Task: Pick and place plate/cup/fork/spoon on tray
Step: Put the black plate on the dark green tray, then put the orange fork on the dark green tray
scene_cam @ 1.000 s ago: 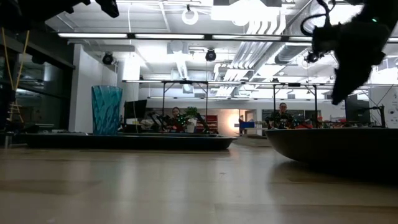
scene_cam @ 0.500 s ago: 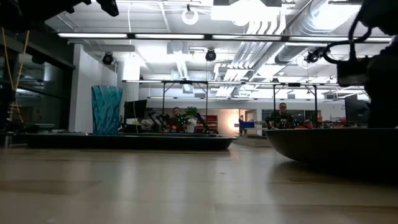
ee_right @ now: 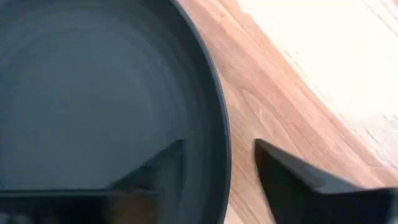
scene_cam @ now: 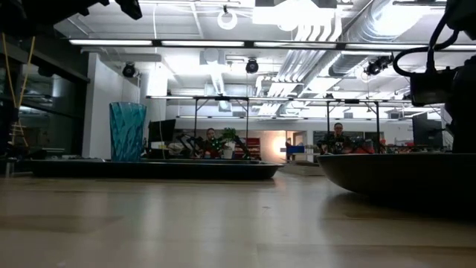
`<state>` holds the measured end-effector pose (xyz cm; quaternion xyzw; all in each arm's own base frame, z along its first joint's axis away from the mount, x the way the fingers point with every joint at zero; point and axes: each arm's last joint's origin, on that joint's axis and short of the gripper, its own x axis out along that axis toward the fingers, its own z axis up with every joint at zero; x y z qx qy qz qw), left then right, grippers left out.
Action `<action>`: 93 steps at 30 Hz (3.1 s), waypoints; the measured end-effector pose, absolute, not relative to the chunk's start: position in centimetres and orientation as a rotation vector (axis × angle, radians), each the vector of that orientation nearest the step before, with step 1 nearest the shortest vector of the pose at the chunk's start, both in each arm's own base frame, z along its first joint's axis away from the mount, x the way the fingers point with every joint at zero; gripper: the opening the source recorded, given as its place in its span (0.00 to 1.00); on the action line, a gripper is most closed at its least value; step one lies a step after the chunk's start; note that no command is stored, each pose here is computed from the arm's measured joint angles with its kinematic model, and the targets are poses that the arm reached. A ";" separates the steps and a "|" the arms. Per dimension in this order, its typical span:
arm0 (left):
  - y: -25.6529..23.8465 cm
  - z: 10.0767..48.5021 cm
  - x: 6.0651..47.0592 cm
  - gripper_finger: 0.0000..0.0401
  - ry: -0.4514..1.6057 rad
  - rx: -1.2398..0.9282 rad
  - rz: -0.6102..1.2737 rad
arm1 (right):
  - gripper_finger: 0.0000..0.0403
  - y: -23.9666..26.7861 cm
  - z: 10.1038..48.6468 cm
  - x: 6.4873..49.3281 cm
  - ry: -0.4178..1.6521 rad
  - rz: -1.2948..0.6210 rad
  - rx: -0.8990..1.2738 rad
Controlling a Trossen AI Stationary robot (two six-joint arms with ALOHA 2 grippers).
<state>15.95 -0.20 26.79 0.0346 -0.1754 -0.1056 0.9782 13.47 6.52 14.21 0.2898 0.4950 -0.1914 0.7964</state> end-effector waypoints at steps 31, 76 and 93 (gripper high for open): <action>-0.2 27.8 15.7 0.41 -0.423 0.105 -0.206 | 0.00 -5.9 24.4 26.5 0.294 -0.516 0.437; -0.2 28.1 15.4 0.41 -0.437 0.097 -0.208 | 0.49 -17.3 16.1 38.0 0.598 -0.681 0.669; -0.2 27.0 15.8 0.41 -0.335 0.179 -0.195 | 0.55 -9.7 18.5 28.2 0.859 -0.674 0.352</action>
